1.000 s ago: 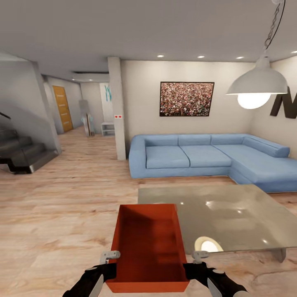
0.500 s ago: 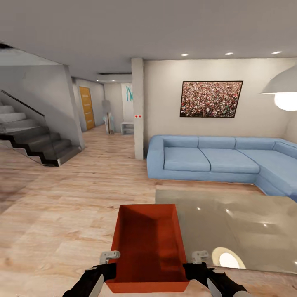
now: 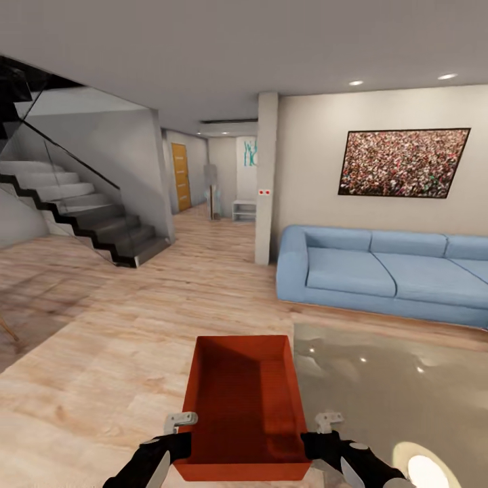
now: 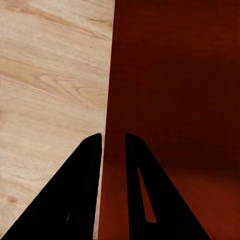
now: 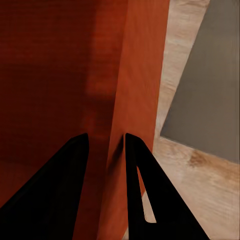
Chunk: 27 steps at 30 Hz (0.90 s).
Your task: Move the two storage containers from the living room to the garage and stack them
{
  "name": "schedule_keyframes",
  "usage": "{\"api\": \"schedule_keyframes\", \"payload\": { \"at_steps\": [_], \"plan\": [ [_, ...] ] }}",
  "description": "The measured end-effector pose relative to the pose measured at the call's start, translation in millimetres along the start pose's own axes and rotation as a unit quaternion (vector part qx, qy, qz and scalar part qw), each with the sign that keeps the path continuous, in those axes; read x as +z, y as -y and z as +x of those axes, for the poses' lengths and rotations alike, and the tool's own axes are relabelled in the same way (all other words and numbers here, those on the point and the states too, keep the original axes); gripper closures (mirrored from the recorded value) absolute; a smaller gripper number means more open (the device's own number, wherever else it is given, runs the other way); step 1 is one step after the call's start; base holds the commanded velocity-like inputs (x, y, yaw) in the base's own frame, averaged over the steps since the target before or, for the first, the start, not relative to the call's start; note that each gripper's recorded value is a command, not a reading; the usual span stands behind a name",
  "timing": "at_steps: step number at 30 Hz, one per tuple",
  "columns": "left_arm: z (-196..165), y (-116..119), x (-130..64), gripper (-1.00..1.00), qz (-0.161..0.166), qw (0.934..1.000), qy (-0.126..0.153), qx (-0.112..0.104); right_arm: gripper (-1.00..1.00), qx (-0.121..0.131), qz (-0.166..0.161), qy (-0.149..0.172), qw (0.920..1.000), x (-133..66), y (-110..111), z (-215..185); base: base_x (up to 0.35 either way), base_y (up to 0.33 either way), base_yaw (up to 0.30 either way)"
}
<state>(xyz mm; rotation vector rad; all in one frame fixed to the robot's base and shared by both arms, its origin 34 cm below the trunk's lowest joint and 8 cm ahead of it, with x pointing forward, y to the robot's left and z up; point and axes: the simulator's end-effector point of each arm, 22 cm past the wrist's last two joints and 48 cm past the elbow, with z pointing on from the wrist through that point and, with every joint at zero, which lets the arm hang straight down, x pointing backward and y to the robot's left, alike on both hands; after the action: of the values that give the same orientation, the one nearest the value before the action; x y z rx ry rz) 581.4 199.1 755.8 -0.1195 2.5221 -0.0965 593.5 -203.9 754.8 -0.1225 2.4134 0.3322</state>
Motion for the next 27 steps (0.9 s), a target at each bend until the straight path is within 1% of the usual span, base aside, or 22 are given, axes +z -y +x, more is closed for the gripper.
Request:
{"api": "schedule_keyframes", "payload": {
  "at_steps": [10, 27],
  "plan": [
    [0.0, 0.0, 0.0, 1.00, 0.000, 1.0000, 0.000, 0.000, 1.00, 0.000, 0.000, 0.000, 1.0000, 0.0, 0.0, 0.0, 0.280, 0.149, 0.298],
    [-0.1, 0.1, -0.1, 1.00, 0.000, 1.0000, 0.000, 0.000, 1.00, 0.000, 0.000, 0.000, 1.0000, -0.1, 0.0, -0.1, 0.306, 0.086, 0.298]
  ]
}}
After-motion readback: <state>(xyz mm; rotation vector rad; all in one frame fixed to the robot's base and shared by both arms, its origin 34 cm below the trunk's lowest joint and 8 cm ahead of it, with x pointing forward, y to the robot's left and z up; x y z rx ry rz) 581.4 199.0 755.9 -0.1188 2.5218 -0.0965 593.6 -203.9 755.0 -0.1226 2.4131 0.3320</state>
